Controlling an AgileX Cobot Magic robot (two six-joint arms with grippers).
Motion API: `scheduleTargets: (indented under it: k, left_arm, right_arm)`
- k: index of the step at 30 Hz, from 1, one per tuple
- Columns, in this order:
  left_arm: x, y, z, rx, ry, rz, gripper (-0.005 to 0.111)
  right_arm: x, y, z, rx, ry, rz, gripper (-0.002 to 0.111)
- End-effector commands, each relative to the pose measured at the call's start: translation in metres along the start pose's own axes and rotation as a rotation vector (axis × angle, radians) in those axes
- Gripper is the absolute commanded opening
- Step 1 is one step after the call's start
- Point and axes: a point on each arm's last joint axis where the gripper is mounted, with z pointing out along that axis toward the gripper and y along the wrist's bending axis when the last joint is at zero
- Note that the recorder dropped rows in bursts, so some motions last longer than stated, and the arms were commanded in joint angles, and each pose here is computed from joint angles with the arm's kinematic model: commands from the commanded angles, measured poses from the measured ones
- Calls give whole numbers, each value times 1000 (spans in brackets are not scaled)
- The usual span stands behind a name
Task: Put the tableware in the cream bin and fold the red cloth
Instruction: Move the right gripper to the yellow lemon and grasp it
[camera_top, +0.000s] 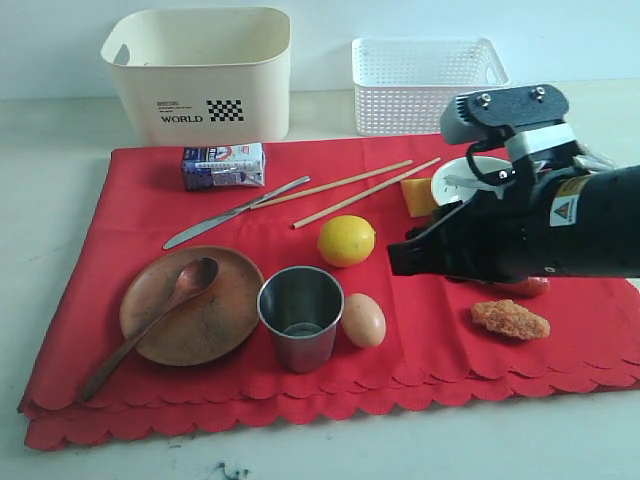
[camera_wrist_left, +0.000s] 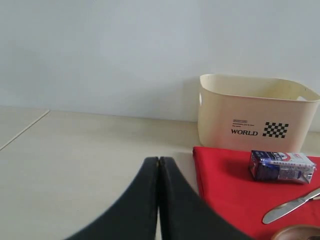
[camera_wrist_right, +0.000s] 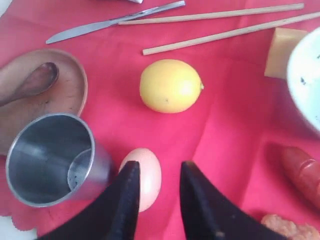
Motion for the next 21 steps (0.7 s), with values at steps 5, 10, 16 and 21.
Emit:
scheduleTargets:
  k: [5,10,16,21]
  left_arm:
    - [0,0,0,-1,-7,0,2]
    - [0,0,0,-1,-7,0,2]
    - [0,0,0,-1,-7,0,2]
    - [0,0,0,-1,-7,0,2]
  right_arm:
    - [-12,11,20,-11,61,-135,44]
    - [-18,12,44,-2,101,-145,52]
    - [-26,12,67,14,130,-199,71]
    - [-38,13,81,26,122,-268,75]
